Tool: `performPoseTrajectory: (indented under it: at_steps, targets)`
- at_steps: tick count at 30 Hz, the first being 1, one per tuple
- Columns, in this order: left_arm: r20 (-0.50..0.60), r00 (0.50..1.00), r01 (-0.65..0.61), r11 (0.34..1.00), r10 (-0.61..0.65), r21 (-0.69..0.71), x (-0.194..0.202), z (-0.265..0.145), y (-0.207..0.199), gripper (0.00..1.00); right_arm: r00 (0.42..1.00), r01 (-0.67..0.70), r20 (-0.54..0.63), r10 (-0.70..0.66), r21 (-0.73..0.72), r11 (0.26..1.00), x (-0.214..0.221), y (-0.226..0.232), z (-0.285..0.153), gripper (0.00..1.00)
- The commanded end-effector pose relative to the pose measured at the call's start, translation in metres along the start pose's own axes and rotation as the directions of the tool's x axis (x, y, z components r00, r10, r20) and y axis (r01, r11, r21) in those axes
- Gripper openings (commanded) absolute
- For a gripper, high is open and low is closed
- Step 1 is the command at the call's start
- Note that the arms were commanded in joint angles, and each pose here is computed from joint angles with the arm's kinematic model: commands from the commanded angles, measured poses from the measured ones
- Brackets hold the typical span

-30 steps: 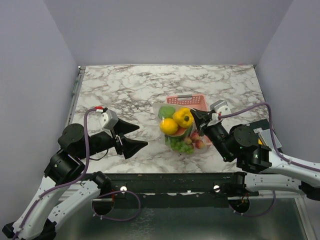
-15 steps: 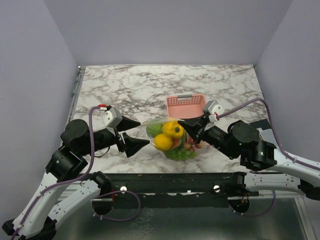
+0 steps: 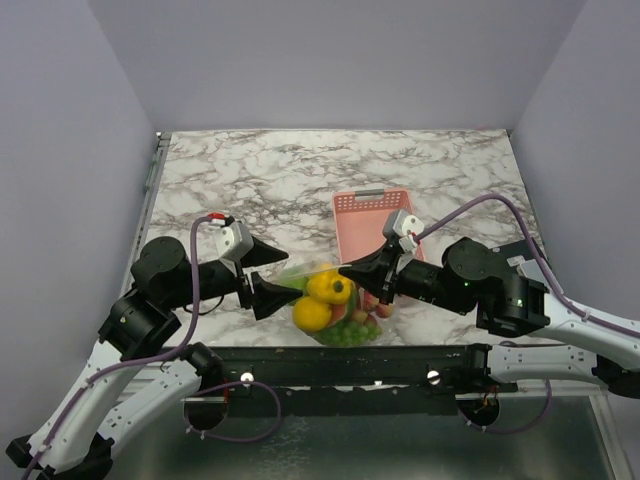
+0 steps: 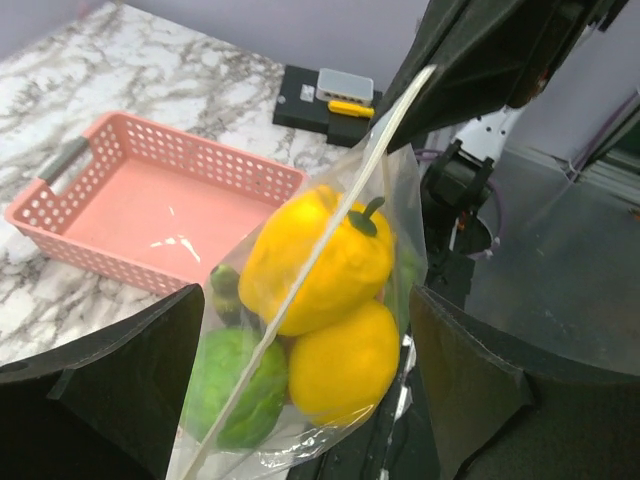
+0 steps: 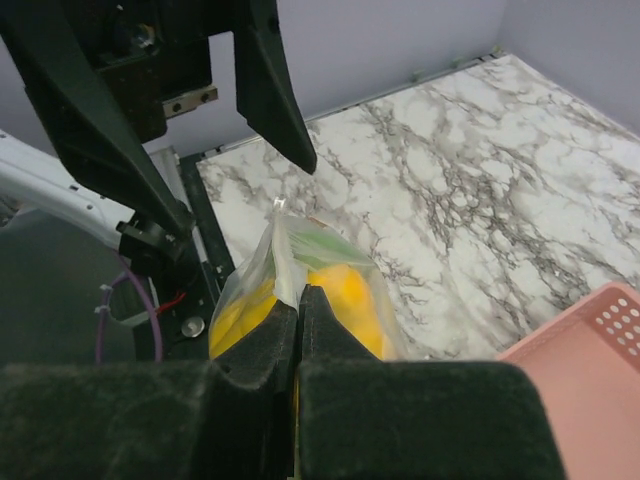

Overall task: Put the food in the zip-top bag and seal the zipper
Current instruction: Place the zipper food storage bag at the center of the board.

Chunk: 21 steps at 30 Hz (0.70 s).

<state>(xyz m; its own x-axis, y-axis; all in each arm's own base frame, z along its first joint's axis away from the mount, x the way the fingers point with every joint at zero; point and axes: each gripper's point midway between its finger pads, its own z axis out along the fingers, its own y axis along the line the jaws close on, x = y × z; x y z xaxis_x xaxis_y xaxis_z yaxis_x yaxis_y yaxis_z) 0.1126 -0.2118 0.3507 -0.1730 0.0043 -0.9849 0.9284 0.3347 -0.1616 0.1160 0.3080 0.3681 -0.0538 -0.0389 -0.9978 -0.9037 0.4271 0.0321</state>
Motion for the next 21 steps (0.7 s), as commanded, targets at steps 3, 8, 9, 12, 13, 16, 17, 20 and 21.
performPoseTrajectory:
  at_steps: [3,8,9,12,13,16,17,20,21]
  targets:
    - [-0.052,0.999,0.018,0.992,-0.011,0.129,0.027,0.002,-0.018,0.82,0.993,-0.033,0.107,0.05,-0.157,0.987,-0.044,0.028,-0.009,0.01]
    - [-0.049,0.999,0.021,0.984,-0.012,0.177,0.032,-0.001,-0.027,0.76,0.992,-0.036,0.109,0.059,-0.208,0.978,-0.048,0.038,-0.01,0.01]
    - [-0.047,0.999,0.021,0.982,-0.012,0.188,0.031,-0.002,-0.029,0.74,0.992,-0.036,0.108,0.061,-0.213,0.976,-0.049,0.039,-0.01,0.01]
    - [-0.046,0.999,0.021,0.978,-0.011,0.209,0.03,-0.003,-0.033,0.64,0.992,-0.04,0.111,0.066,-0.214,0.976,-0.051,0.039,-0.01,0.01]
    - [-0.046,0.999,0.021,0.977,-0.012,0.212,0.031,-0.003,-0.034,0.61,0.991,-0.043,0.116,0.068,-0.213,0.976,-0.052,0.039,-0.01,0.01]
    - [-0.052,0.999,0.025,0.976,-0.014,0.218,0.032,-0.002,-0.034,0.52,0.989,-0.049,0.129,0.079,-0.221,0.974,-0.056,0.04,-0.011,0.01]
    - [-0.054,0.998,0.027,0.975,-0.015,0.219,0.032,-0.002,-0.034,0.5,0.988,-0.052,0.133,0.083,-0.223,0.973,-0.058,0.041,-0.011,0.01]
    - [-0.059,0.998,0.032,0.972,-0.019,0.231,0.033,-0.001,-0.035,0.43,0.984,-0.055,0.152,0.091,-0.227,0.972,-0.064,0.041,-0.013,0.01]
    - [-0.06,0.998,0.033,0.972,-0.02,0.235,0.033,-0.001,-0.035,0.39,0.983,-0.056,0.156,0.092,-0.226,0.973,-0.065,0.041,-0.013,0.01]
